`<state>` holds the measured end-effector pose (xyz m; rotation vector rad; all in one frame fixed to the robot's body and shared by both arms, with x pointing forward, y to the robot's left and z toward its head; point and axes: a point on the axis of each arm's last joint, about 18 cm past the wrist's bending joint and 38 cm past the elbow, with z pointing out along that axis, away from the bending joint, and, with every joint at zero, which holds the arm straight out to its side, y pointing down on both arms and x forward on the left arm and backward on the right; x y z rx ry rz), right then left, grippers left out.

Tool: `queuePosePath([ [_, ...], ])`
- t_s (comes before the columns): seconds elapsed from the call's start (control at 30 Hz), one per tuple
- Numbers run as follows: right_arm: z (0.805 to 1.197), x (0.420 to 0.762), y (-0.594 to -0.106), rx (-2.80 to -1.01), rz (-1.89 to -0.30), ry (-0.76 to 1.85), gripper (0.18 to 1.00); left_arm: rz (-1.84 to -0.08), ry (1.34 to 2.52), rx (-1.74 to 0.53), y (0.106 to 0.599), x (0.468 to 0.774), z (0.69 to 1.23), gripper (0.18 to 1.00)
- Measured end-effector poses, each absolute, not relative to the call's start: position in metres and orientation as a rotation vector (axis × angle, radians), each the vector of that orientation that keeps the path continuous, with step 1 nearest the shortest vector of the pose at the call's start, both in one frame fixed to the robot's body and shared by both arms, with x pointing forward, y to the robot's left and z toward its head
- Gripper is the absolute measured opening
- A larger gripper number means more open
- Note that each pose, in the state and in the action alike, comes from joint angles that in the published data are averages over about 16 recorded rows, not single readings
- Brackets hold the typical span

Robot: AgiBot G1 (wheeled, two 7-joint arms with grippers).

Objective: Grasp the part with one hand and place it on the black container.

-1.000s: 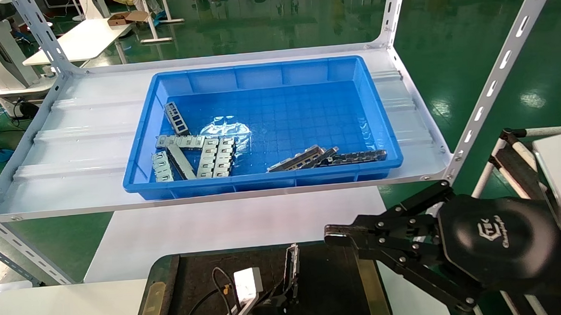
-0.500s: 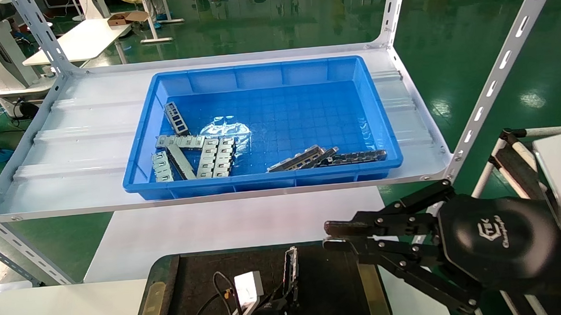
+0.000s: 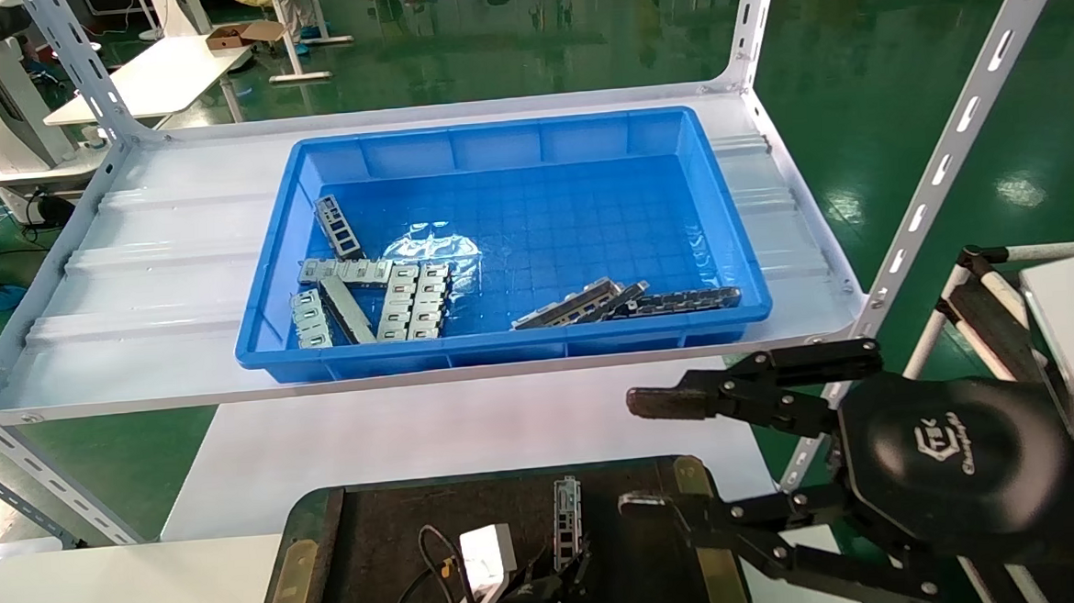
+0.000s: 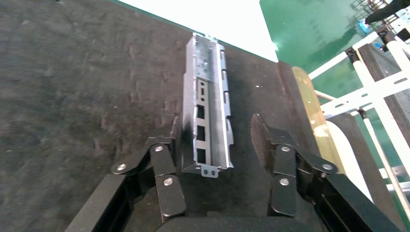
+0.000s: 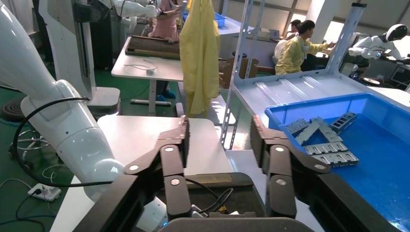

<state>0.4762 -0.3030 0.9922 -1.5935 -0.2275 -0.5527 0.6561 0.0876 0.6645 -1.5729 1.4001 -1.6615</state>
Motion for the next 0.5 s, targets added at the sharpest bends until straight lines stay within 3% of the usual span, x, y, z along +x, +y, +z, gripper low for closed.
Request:
queuePosePath([
  [0.5, 0.992, 0.476, -0.303, -1.593, -0.553, -0.227, 0.758, -1.675, 1.531, -1.435, 0.115, 0.656, 0.685, 0.805],
])
